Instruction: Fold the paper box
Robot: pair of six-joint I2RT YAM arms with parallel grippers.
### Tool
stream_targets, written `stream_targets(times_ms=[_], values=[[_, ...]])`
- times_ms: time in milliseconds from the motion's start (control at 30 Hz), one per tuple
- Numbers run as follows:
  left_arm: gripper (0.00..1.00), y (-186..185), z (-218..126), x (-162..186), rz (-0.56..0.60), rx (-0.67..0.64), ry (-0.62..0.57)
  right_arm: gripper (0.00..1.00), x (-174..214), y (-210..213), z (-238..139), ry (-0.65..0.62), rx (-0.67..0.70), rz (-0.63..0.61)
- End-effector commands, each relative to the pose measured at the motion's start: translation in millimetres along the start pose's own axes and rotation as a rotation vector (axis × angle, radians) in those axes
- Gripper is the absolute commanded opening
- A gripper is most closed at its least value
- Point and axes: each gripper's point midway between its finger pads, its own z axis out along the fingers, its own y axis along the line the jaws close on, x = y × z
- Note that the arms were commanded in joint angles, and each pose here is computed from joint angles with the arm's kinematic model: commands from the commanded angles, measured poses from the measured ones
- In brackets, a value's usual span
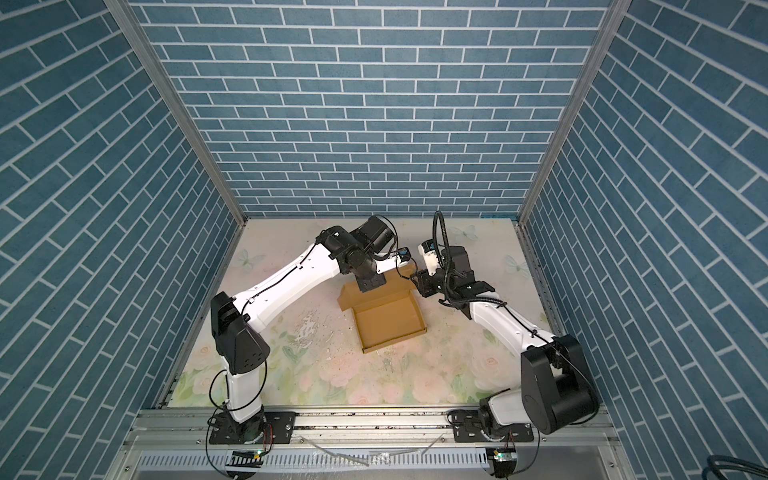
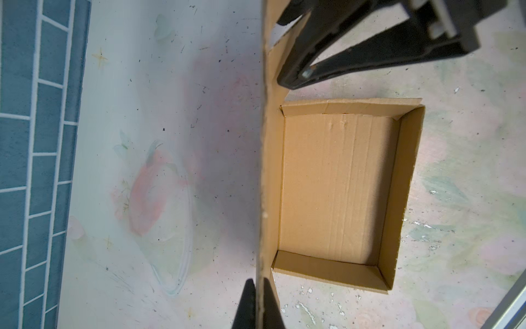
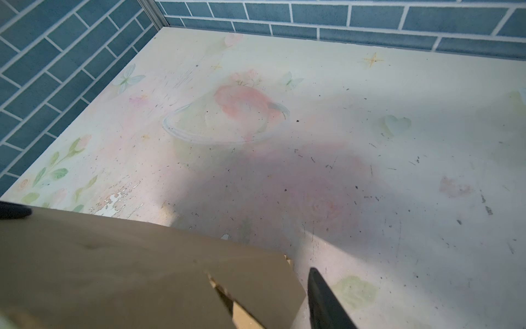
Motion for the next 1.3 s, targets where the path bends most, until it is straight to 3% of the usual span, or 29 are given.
stream_targets(times_ms=[0,367,500,667,967,1267], values=[[0.0,0,-13,-4,-0.01,0.0,-0.043,0.38,-21,6,-1,-0.036,-0.036,-0.053],[0.02,4,-13,-9,-0.032,-0.015,-0.059,0.08,-22,8,-3,-0.038,-0.044,-0.028],[0.06,7,-15,-11,-0.047,-0.029,-0.072,0.03,-21,8,-4,-0.037,-0.038,-0.023],[0.13,14,-16,-7,-0.065,-0.074,-0.052,0.0,-17,8,-8,-0.029,-0.032,-0.039],[0.36,33,-24,10,-0.144,-0.14,-0.052,0.0,-7,9,-13,0.012,-0.029,-0.085],[0.45,53,-50,40,-0.29,-0.175,-0.118,0.01,0,9,-15,0.033,-0.028,-0.097]])
